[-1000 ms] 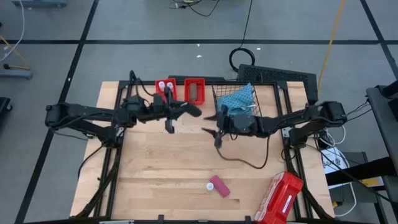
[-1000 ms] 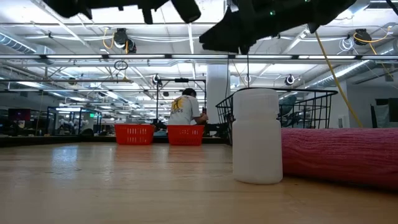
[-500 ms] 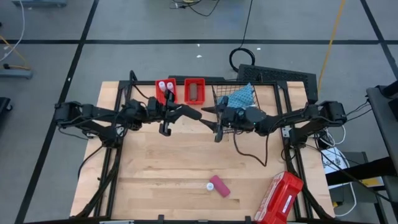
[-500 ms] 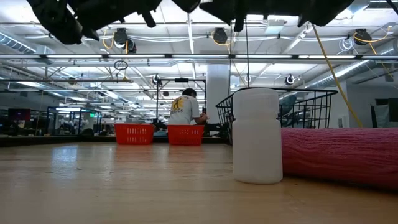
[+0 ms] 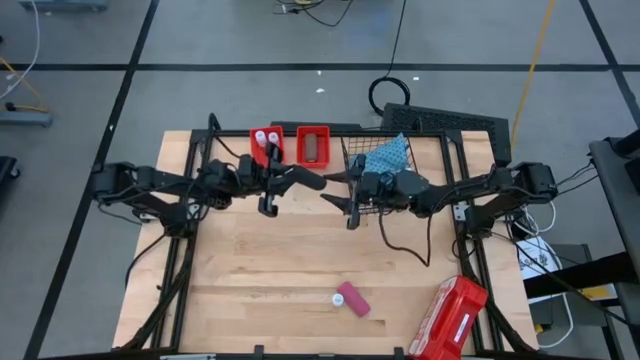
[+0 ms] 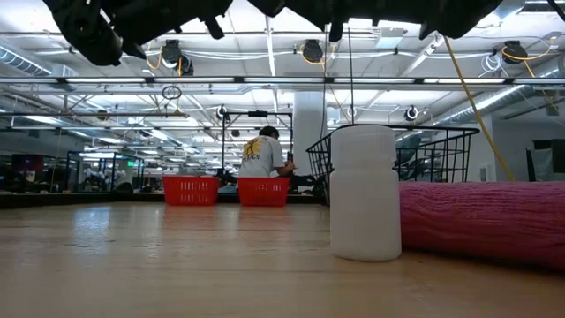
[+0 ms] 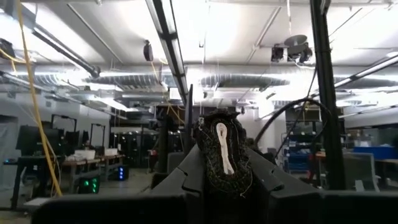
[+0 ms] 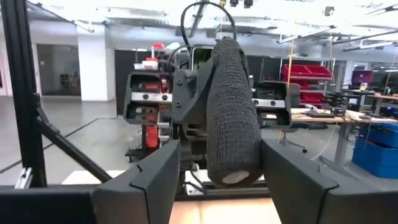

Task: Pick & Place Medicine items
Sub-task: Put the black bandage into the right orange basket

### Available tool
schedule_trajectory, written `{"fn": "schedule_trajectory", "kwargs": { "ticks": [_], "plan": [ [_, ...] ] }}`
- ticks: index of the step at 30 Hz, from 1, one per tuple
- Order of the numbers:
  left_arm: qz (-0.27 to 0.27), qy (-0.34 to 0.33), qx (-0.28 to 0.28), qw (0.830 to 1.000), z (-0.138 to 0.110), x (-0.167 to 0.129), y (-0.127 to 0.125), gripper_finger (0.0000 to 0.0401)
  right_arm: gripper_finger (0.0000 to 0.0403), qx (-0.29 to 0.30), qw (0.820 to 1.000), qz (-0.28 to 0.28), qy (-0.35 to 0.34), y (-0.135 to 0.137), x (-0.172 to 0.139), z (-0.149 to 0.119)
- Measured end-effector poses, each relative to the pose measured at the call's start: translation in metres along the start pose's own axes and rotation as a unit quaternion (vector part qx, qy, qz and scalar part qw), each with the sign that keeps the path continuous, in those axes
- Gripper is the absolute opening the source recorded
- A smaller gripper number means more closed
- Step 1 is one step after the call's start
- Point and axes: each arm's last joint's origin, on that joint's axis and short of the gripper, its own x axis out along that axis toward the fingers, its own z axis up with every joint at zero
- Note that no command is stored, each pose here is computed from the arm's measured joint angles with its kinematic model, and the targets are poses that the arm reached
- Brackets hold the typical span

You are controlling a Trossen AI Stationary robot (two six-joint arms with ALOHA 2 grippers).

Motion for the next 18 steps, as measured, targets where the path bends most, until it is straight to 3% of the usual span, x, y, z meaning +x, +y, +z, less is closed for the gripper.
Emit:
{"fn": "schedule_trajectory", "kwargs": {
  "ticks": [11, 18],
  "plan": [
    [-0.02, 0.012, -0.028, 0.999, -0.008, 0.024, 0.004, 0.0053, 0.0197, -0.019, 1.0, 0.003, 0.009, 0.0, 0.0, -0.002],
    [-0.019, 0.02, -0.04, 0.999, -0.009, 0.025, 0.004, 0.0053, 0.0112, -0.047, 0.999, 0.003, 0.016, 0.0, 0.0, -0.003]
  ]
}}
